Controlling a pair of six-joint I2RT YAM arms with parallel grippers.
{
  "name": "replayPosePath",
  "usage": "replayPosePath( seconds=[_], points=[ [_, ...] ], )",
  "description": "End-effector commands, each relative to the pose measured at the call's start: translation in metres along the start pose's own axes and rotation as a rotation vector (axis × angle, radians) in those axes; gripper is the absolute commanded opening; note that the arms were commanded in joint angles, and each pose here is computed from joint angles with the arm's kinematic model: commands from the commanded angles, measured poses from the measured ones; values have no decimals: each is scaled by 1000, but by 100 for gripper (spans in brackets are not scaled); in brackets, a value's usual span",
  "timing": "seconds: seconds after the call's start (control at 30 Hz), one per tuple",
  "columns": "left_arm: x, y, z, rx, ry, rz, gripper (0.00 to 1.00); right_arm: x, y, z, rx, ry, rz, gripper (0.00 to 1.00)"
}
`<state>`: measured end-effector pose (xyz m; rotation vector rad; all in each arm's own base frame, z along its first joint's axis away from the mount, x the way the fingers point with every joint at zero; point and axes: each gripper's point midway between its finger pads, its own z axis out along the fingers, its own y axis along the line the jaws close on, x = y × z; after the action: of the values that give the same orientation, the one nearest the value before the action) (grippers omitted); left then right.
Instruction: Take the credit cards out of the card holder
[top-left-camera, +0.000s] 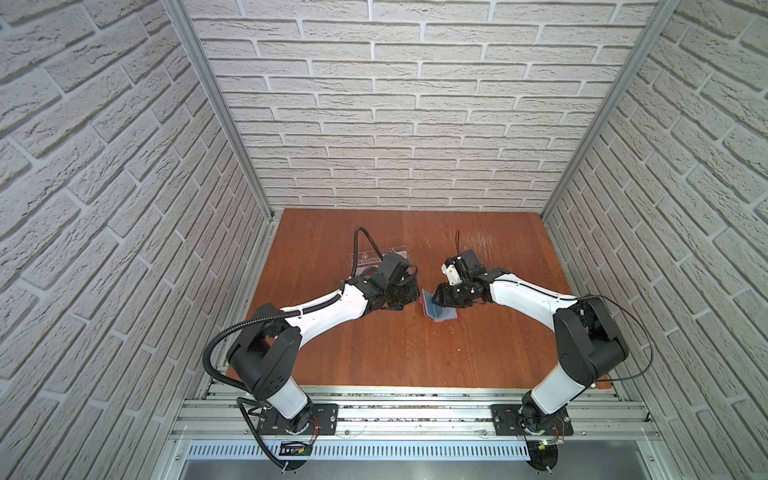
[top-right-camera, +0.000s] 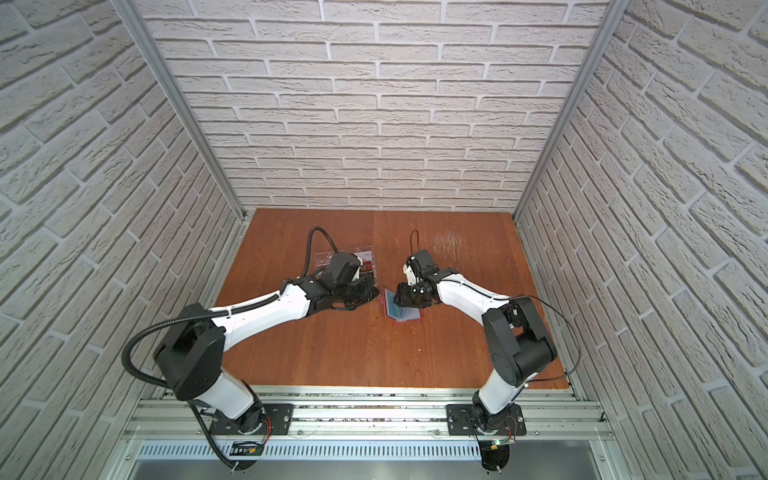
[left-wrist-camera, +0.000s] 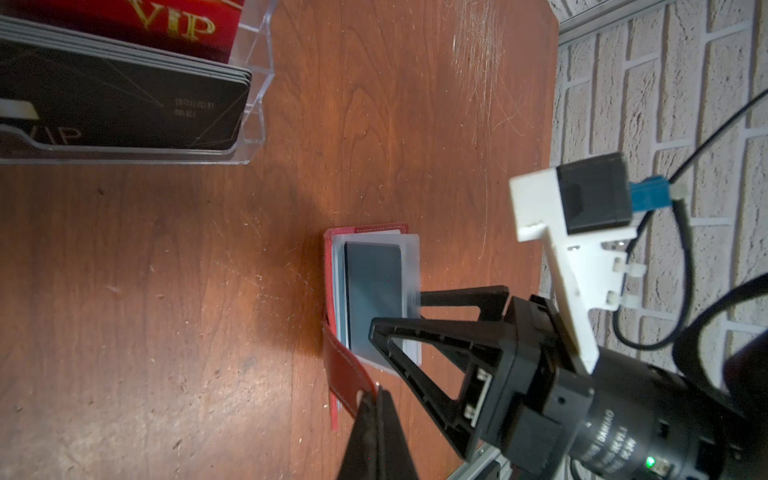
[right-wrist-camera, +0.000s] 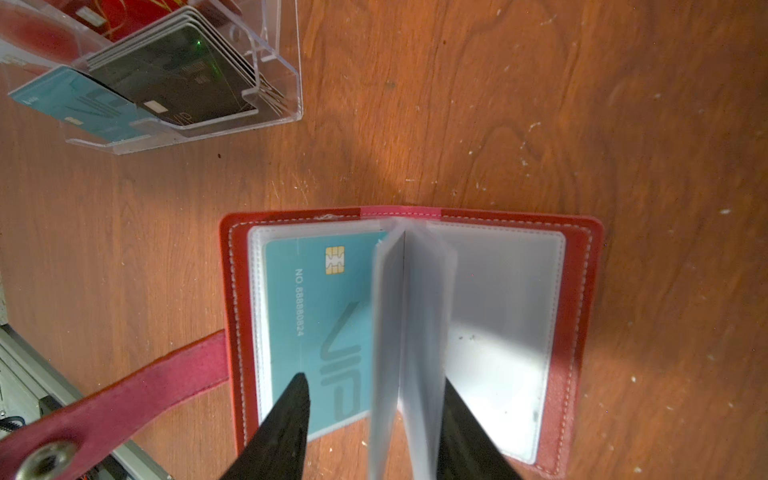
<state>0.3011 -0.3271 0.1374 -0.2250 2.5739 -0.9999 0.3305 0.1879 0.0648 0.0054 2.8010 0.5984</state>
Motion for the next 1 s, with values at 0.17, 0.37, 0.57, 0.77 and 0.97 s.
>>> replayPosePath(
  seconds=[0.17, 0.37, 0.57, 0.77, 0.97],
  points=[
    [-7, 0, 0, 15, -31, -5, 0, 1, 15, -2, -46, 0, -26, 50],
    [-6, 2, 0, 11, -32, -7, 0, 0, 26, -5, -67, -5, -37, 49],
    [-7, 1, 2, 12, -29, -7, 0, 5, 32, -7, -97, -3, -49, 48],
    [-7, 0, 2, 14, -32, -8, 0, 7, 33, -8, -114, -7, -53, 47],
    [-6, 1, 1, 12, -31, -7, 0, 4, 40, -9, -148, -9, -52, 45]
  ],
)
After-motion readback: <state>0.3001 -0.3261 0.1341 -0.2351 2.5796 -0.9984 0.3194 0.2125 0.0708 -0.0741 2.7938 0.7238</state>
